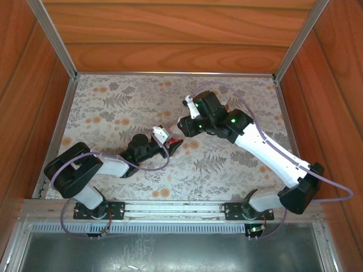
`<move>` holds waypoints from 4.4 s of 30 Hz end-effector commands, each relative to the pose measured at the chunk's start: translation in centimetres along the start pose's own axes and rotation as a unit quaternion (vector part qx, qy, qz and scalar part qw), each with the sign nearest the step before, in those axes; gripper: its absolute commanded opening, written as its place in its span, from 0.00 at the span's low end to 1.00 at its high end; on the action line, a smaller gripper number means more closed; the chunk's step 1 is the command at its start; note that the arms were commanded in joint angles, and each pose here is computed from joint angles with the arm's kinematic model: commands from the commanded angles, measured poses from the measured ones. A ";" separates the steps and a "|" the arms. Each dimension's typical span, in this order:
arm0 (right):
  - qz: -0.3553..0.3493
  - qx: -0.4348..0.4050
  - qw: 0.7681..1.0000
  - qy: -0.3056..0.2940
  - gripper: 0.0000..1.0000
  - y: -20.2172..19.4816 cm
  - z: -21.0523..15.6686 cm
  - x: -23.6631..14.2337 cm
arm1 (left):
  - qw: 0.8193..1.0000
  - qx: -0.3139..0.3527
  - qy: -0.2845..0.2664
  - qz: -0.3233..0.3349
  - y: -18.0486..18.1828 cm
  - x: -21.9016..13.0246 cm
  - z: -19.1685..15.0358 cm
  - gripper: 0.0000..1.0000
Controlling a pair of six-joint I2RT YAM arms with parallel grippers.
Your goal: Screw on the bottle caps
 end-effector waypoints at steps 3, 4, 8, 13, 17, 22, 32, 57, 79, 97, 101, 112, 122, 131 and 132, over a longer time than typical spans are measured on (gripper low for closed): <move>0.051 -0.067 0.992 -0.090 0.75 1.5 1.0 -2.2 | 0.997 -0.033 0.073 -0.006 0.5 -0.1 -2.5 0.69; 0.058 -0.075 0.990 -0.100 0.78 1.6 0.9 -2.4 | 0.997 -0.035 0.074 -0.010 0.5 -0.1 -2.5 0.69; 0.060 -0.123 0.983 -0.123 0.82 1.8 0.2 -3.5 | 0.996 -0.033 0.079 -0.021 0.6 -0.2 -2.5 0.69; 0.044 -0.215 0.961 -0.168 0.87 1.9 -0.6 -5.2 | 0.993 -0.034 0.092 -0.063 0.3 -0.6 -2.9 0.69; 0.050 -0.310 0.929 -0.197 0.90 2.1 -1.1 -6.1 | 0.991 -0.027 0.097 -0.085 0.0 -1.1 -3.1 0.69; 0.104 -0.374 0.905 -0.174 0.83 1.5 -1.3 -6.5 | 0.987 -0.012 0.100 -0.126 -0.6 -1.4 -3.1 0.69; 0.182 -0.399 0.895 -0.086 0.66 -0.3 -1.4 -5.4 | 0.980 0.016 0.108 -0.165 -1.2 -2.0 -3.6 0.70; 0.255 -0.384 0.887 -0.010 0.42 -0.6 -0.7 -1.7 | 0.978 0.010 0.111 -0.173 -1.5 -2.4 -3.6 0.69; 0.229 -0.273 0.934 0.008 0.18 -0.6 -0.2 -0.9 | 0.996 0.051 0.066 -0.018 0.7 -2.2 -1.7 0.66; 0.078 0.199 0.974 0.072 0.16 -2.5 -0.2 -3.0 | 0.935 0.292 0.046 0.195 -1.2 -0.3 1.1 0.66; 0.111 0.117 0.986 0.035 0.46 -2.0 0.3 -3.1 | 0.951 0.265 0.043 0.156 -1.6 -0.8 0.6 0.67; 0.174 -0.398 0.893 -0.115 0.73 0.7 -2.4 -6.5 | 0.975 0.202 0.082 -0.032 -2.1 -3.4 -1.0 0.67; 0.222 -0.515 0.826 -0.055 0.62 1.0 -2.5 -4.5 | 0.965 0.205 0.122 -0.105 -2.7 -5.6 0.3 0.67; 0.227 -0.564 0.794 0.005 0.57 1.9 -3.3 -2.8 | 0.964 0.200 0.123 -0.128 -3.1 -6.2 0.7 0.67; 0.228 -0.564 0.794 0.004 0.56 2.0 -3.2 -2.9 | 0.964 0.199 0.122 -0.130 -3.2 -6.1 0.7 0.66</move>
Point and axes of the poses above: each hand's point on the last joint's axis, 136 mm out from that joint toward the fingers, its own x axis out along the fingers, its own y axis along the line the jaws close on, z = x × y, the point moved 7 cm from there along -x, back along the fingers, and after that the axes turned 13 degrees about -x, right-handed, at the moved point
